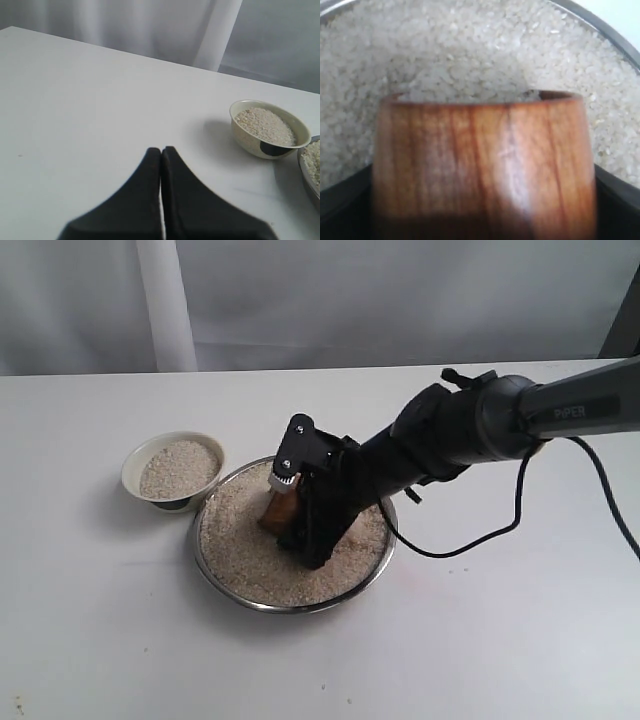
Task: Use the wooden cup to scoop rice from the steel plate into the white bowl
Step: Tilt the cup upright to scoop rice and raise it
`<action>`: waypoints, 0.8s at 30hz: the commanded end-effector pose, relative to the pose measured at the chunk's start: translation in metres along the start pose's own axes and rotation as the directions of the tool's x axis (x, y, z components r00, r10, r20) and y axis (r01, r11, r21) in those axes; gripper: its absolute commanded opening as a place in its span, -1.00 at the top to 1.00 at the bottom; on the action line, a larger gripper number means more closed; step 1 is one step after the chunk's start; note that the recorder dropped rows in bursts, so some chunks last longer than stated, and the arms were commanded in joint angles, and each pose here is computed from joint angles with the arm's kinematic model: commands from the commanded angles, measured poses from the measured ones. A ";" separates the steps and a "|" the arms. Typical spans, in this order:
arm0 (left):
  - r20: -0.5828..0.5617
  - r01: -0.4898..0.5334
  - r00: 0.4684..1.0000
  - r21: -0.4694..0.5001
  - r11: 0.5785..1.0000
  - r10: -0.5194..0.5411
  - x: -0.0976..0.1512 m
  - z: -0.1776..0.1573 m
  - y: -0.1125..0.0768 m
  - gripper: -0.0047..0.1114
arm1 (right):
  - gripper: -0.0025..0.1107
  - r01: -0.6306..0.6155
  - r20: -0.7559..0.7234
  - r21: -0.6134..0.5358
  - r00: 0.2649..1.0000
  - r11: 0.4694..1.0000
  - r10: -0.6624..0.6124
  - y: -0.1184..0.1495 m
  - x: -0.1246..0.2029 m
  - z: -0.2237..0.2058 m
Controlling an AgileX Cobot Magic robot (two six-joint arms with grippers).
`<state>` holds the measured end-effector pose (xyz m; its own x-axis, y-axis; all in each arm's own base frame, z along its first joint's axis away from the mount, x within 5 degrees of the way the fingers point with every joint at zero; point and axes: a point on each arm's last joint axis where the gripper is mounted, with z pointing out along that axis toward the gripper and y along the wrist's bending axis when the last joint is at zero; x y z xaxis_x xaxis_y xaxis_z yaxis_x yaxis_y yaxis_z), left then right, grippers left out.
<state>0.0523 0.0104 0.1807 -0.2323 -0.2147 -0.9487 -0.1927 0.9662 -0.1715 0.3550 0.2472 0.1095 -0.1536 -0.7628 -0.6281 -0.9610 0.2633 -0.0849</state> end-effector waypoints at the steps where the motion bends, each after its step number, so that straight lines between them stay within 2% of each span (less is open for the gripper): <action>1: 0.005 0.009 1.000 0.011 1.000 -0.009 -0.001 0.000 -0.001 0.92 | 0.96 -0.246 0.117 0.011 0.963 0.969 0.243 -0.003 -0.005 -0.002; 3: 0.005 0.009 1.000 0.011 1.000 -0.009 -0.001 0.000 -0.001 0.92 | 0.96 -0.321 0.144 0.004 0.938 0.947 0.317 -0.002 -0.005 -0.002; 5: 0.005 0.009 1.000 0.011 1.000 -0.009 -0.001 0.000 -0.001 0.92 | 0.96 -0.325 0.146 0.005 0.936 0.946 0.321 -0.003 -0.005 -0.002; 6: 0.005 0.009 1.000 0.011 1.000 -0.009 -0.001 0.000 -0.001 0.92 | 0.96 0.083 0.132 0.059 0.987 0.995 -0.090 -0.003 -0.004 -0.002; 18: 0.005 0.009 1.000 0.011 1.000 -0.009 -0.001 0.000 -0.001 0.92 | 0.96 0.090 0.167 0.019 0.982 0.996 -0.091 0.000 -0.007 -0.006; 24: 0.005 0.009 1.000 0.011 1.000 -0.009 -0.001 0.000 -0.001 0.92 | 0.96 0.102 0.221 0.015 0.970 0.995 -0.103 -0.001 -0.019 -0.022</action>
<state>0.0523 0.0104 0.1807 -0.2323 -0.2147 -0.9487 -0.1927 0.9662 -0.1715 0.3540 0.2497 0.1194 -0.0251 -0.6765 -0.7360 -0.9671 0.2030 -0.1536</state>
